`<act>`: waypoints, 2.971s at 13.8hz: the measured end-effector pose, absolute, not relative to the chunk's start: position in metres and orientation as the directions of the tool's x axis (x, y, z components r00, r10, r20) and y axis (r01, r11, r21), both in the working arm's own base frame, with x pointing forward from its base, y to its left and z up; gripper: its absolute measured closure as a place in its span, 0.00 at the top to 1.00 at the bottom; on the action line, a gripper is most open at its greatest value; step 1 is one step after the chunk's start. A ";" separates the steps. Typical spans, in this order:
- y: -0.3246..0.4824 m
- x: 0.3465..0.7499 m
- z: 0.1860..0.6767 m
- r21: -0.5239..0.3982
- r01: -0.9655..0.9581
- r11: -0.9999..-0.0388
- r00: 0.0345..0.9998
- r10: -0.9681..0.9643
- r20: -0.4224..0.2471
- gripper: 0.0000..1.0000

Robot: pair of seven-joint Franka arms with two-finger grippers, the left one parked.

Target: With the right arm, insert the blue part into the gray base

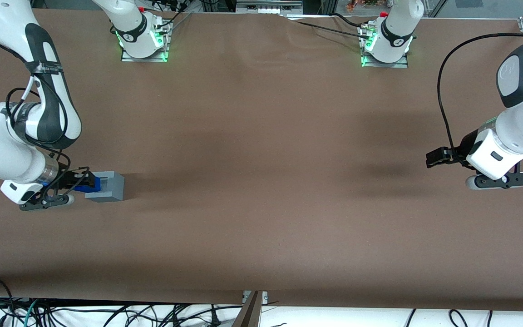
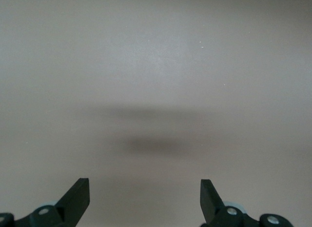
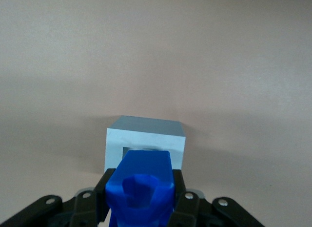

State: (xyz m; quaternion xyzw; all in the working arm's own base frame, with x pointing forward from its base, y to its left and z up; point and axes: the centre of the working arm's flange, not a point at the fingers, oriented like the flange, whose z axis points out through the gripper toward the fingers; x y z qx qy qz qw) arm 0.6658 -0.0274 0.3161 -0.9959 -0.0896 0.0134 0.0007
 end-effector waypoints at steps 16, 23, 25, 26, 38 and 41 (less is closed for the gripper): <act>-0.027 0.660 0.297 -0.019 0.153 -0.988 0.986 0.154 -0.067 0.51; -0.029 0.660 0.282 -0.038 0.116 -0.992 0.989 0.119 -0.082 0.95; -0.029 0.660 0.280 -0.038 0.116 -0.993 0.989 0.119 -0.083 0.96; -0.028 0.660 0.281 -0.038 0.116 -0.993 0.990 0.119 -0.082 0.96; -0.033 0.674 0.290 -0.031 0.113 -0.993 0.992 0.115 -0.049 0.98; -0.039 0.673 0.279 -0.032 0.105 -0.994 0.992 0.107 -0.062 0.95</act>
